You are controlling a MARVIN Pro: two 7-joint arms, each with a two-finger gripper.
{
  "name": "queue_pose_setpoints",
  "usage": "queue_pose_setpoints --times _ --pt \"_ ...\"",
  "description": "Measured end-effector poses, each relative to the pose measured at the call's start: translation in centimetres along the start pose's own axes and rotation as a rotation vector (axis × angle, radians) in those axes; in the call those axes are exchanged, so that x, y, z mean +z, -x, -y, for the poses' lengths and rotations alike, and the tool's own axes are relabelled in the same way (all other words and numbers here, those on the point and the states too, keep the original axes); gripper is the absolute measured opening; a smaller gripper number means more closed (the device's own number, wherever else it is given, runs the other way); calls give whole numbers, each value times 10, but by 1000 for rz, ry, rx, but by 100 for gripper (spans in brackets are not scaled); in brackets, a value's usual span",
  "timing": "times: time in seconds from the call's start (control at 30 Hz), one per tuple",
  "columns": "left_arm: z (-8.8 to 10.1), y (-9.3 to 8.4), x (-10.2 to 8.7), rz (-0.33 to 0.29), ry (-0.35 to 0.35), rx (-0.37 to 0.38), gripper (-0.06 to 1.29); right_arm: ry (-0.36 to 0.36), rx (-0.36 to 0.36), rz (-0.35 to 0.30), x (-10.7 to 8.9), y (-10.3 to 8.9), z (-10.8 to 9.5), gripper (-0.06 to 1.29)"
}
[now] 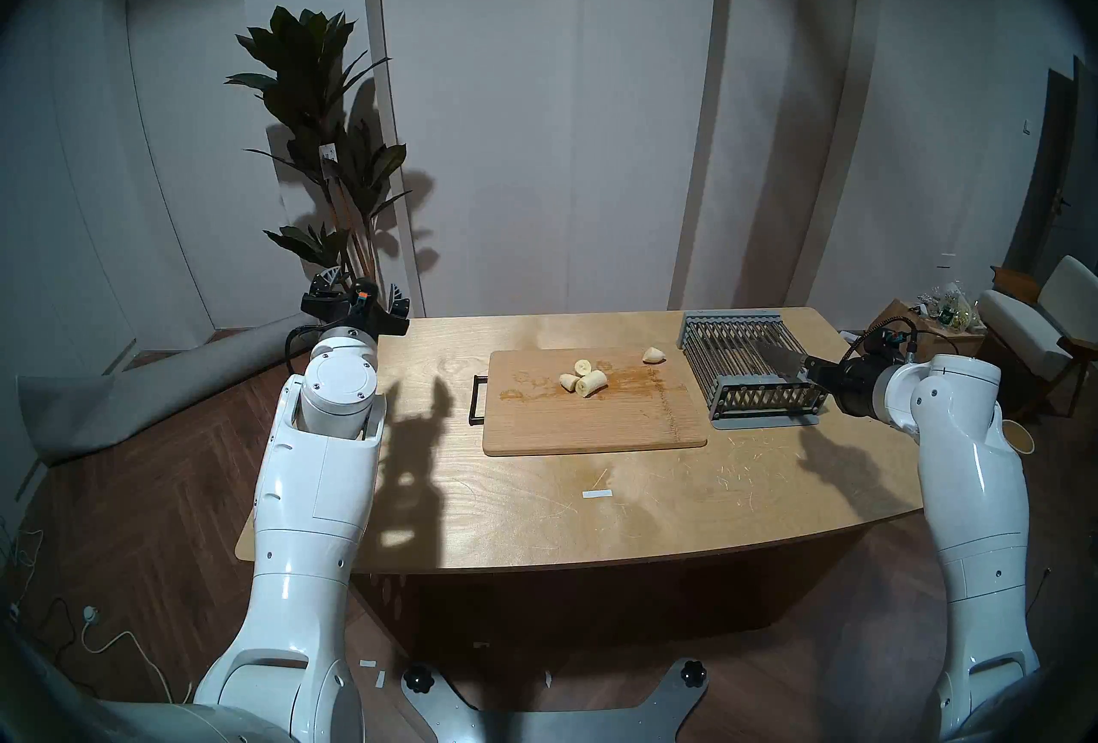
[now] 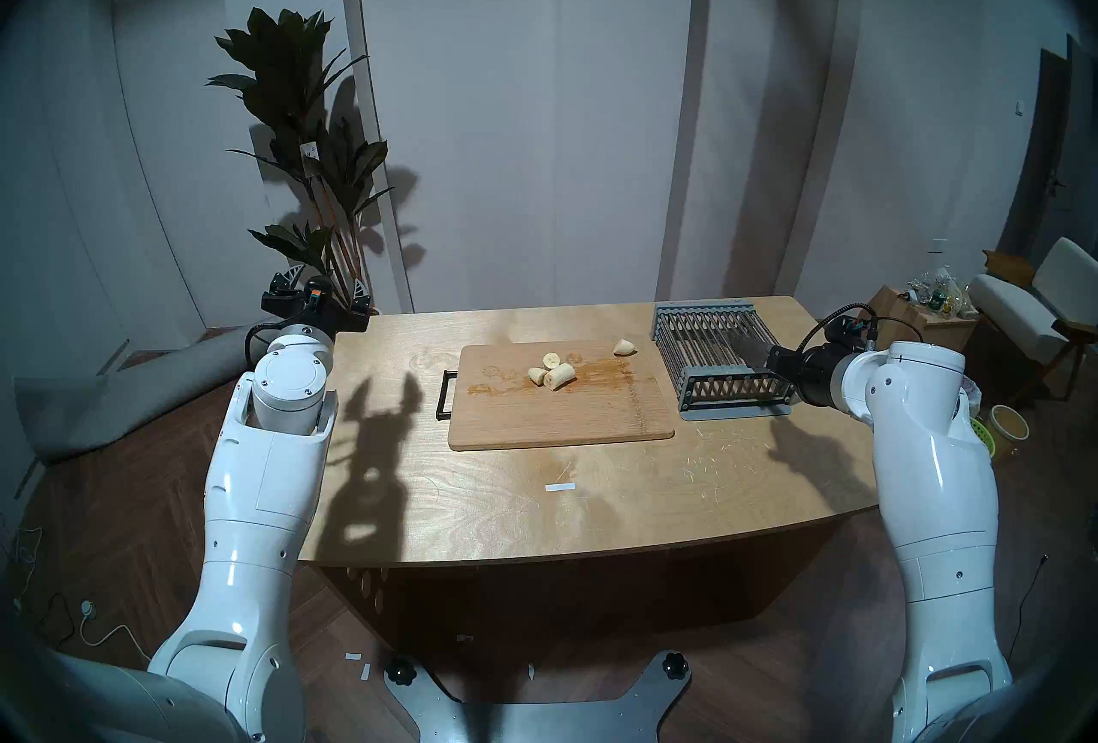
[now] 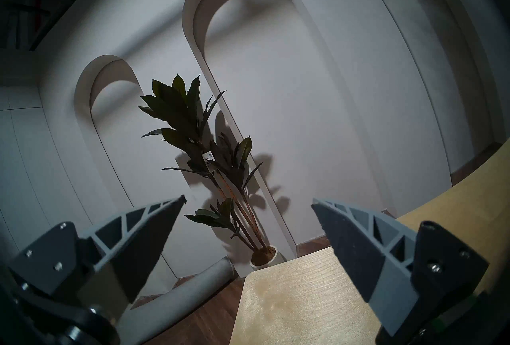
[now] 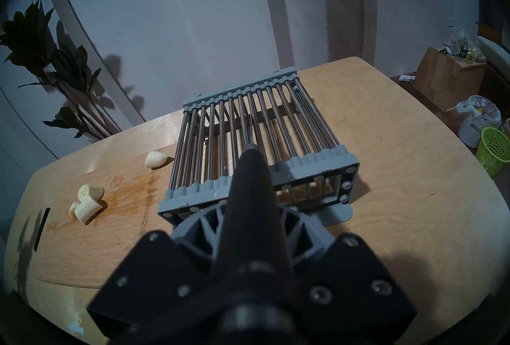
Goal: Cut the banana into four pieces on the cutting board
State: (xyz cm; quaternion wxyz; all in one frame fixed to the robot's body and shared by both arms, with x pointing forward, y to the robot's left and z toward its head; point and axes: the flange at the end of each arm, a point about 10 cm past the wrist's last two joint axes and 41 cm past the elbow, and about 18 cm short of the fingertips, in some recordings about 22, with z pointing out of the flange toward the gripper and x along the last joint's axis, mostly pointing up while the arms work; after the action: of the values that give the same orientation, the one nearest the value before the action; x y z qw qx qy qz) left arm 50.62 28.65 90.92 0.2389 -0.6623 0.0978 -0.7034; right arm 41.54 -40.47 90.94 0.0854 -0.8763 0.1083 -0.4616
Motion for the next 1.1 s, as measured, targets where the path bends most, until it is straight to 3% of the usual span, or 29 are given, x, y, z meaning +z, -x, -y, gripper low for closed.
queue_pose_setpoints --times 0.57,1.1 --pt "0 0 0 -1 -1 0 124 39 -72 62 37 -22 -18 30" --pt "0 0 0 -2 -1 0 124 11 -156 67 44 -46 -5 30"
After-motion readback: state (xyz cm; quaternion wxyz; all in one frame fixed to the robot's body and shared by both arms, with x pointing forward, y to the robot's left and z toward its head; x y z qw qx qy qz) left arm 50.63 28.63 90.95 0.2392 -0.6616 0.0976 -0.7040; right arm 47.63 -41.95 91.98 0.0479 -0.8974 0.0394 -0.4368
